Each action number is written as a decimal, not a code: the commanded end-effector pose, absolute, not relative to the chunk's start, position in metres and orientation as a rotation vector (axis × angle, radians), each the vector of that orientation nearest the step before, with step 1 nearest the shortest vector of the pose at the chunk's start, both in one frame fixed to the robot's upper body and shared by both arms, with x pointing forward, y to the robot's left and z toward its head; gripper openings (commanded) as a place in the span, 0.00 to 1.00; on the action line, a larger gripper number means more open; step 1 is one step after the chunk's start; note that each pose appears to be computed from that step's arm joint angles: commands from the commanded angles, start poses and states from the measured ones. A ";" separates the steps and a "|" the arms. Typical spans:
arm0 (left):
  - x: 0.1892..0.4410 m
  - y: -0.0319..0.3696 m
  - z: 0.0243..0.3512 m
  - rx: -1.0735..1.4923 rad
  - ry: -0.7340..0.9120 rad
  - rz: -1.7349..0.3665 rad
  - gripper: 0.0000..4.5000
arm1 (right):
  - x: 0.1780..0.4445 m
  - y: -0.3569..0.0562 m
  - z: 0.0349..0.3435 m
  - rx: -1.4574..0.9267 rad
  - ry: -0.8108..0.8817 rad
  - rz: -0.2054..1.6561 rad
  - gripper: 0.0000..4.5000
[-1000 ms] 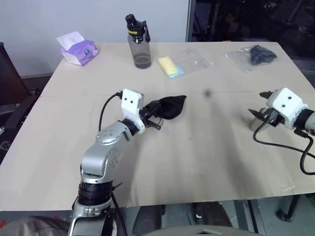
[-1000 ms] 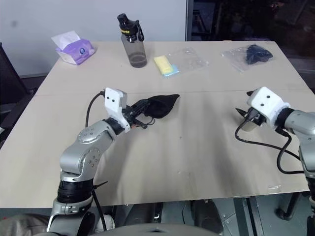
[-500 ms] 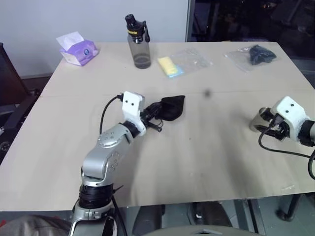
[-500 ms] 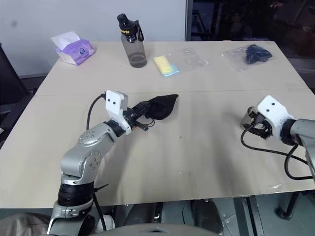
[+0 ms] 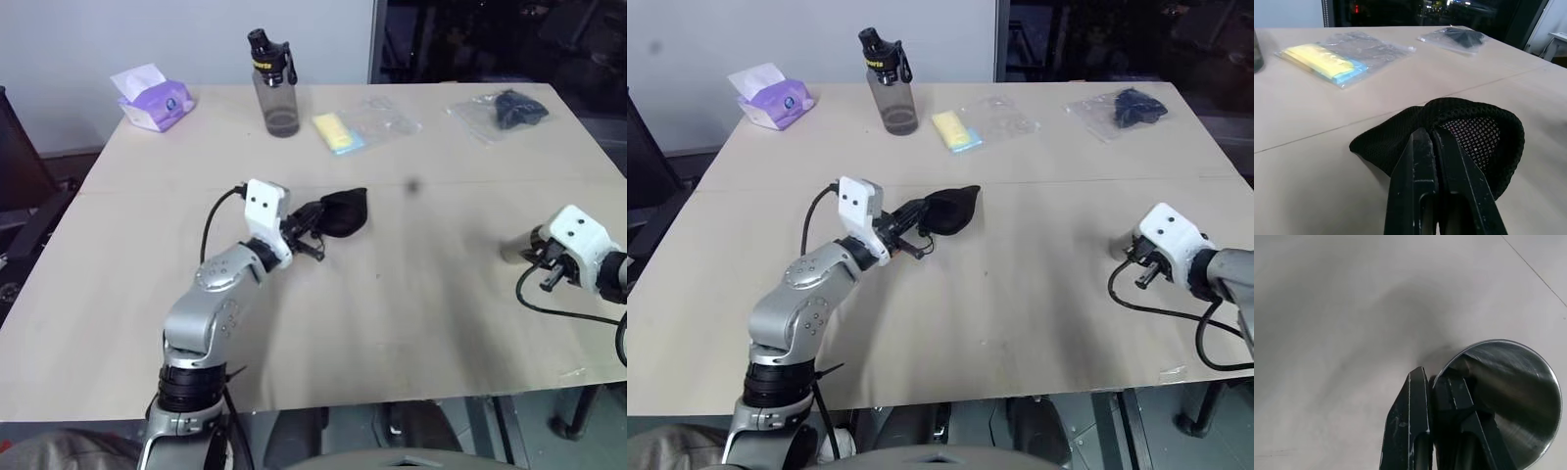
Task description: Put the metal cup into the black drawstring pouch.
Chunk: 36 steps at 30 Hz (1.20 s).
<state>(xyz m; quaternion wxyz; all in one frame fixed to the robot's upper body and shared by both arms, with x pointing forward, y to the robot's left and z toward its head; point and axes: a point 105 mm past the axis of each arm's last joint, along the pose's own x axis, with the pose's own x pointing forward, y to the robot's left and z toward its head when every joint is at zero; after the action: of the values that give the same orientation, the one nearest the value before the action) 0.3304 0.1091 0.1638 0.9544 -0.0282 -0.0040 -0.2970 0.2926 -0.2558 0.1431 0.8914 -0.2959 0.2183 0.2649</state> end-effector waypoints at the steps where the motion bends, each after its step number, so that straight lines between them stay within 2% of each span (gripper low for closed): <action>1: 0.332 0.094 0.178 -0.156 -0.035 -0.646 0.00 | 0.303 -0.192 0.208 -0.518 0.018 0.685 0.01; 3: 0.334 0.088 0.177 -0.167 -0.019 -0.661 0.00 | 0.300 -0.167 0.227 -0.439 -0.096 0.745 0.01; 7: 0.337 0.080 0.177 -0.179 -0.003 -0.682 0.00 | 0.277 -0.112 0.253 -0.348 -0.274 0.953 0.01; 10: 0.338 0.077 0.182 -0.230 -0.009 -0.690 0.00 | 0.265 -0.093 0.254 -0.294 -0.290 1.042 0.01; 14: 0.338 0.072 0.188 -0.285 -0.009 -0.712 0.00 | 0.257 -0.076 0.233 -0.324 -0.244 1.121 0.01; 18: 0.333 0.070 0.179 -0.274 0.035 -0.747 0.00 | 0.270 -0.072 0.207 -0.449 -0.222 1.075 0.01; 21: 0.327 0.070 0.181 -0.288 0.034 -0.775 0.00 | 0.289 -0.079 0.191 -0.530 -0.202 0.972 0.01; 27: 0.316 0.067 0.183 -0.341 0.043 -0.842 0.00 | 0.307 -0.075 0.189 -0.478 -0.230 0.866 0.01; 30: 0.316 0.065 0.184 -0.357 0.041 -0.846 0.00 | 0.308 -0.064 0.184 -0.377 -0.225 0.859 0.01; 33: 0.314 0.061 0.182 -0.352 0.049 -0.860 0.00 | 0.307 -0.040 0.195 -0.089 -0.240 0.876 0.01; 36: 0.315 0.062 0.184 -0.363 0.039 -0.854 0.00 | 0.297 -0.023 0.197 0.169 -0.177 0.957 0.01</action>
<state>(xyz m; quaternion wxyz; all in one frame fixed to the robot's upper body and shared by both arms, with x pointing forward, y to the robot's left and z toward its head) 0.3195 0.0683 0.1730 0.9002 -0.1753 0.0403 -0.3966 0.3144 -0.0388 0.1802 0.9095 0.0494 -0.0655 0.4075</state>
